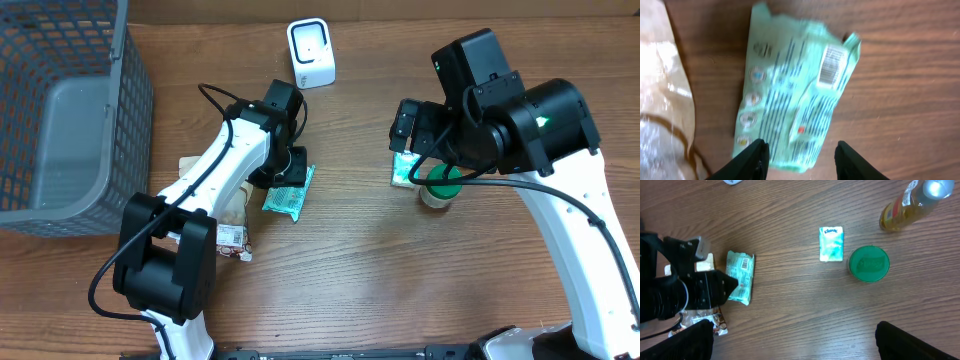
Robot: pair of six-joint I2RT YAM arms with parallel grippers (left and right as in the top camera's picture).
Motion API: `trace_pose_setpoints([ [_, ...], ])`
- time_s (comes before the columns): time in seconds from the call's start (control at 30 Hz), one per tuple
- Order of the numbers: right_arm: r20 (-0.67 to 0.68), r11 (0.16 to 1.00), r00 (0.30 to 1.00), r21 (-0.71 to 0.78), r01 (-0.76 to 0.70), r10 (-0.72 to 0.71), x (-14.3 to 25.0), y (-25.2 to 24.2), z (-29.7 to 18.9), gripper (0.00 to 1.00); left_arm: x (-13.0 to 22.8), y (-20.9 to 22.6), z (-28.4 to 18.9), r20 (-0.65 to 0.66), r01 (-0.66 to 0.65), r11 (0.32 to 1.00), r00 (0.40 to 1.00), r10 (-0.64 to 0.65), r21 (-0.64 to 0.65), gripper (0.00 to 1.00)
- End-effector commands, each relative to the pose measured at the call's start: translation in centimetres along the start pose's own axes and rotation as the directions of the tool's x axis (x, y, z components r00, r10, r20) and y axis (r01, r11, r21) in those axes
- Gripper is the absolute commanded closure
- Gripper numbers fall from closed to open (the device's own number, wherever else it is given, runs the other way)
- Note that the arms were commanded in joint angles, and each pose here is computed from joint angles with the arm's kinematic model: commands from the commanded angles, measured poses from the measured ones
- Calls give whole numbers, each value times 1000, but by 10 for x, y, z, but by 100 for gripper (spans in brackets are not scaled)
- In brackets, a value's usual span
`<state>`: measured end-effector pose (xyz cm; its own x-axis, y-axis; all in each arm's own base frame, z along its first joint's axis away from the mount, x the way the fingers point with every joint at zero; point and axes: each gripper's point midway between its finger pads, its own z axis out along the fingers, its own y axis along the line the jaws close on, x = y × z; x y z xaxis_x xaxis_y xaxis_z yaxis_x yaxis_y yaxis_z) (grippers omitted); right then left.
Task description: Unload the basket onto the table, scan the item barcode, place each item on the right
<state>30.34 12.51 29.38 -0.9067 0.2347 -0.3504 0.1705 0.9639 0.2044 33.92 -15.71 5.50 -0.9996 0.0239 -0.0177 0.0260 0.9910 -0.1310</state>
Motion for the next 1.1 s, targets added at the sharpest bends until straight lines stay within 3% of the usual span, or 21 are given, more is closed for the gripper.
trace_pose_setpoints([
  [0.0, 20, 1000, 1000, 1, -6, 6, -3, -2, -3, 0, 7, 0, 3, -34, -11, 1000, 999, 11, -5, 51],
  [0.1, 20, 1000, 1000, 1, -6, 6, -3, -2, -3, 0, 16, 4, 7, -65, 20, 1000, 998, -21, -19, 47],
  [0.37, 20, 1000, 1000, 1, -6, 6, -3, -2, -3, 0, 43, -13, 7, -170, 40, 999, 985, -34, 35, 48],
  [0.5, 20, 1000, 1000, 1, -6, 6, -3, -2, -3, 0, 47, -22, 8, -176, 21, 999, 984, -13, 49, 59],
  [0.73, 20, 1000, 1000, 1, -6, 6, -3, -2, -3, 0, 54, -40, 11, -172, 26, 999, 985, -18, 44, 67],
  [0.9, 20, 1000, 1000, 1, -5, 5, -3, -2, -3, 0, 55, -56, 15, -147, -8, 998, 989, 17, 59, 86],
  [1.07, 20, 1000, 1000, 1, -6, 6, -3, -2, -3, 0, 58, -62, 21, -136, -7, 998, 991, 14, 55, 89],
])
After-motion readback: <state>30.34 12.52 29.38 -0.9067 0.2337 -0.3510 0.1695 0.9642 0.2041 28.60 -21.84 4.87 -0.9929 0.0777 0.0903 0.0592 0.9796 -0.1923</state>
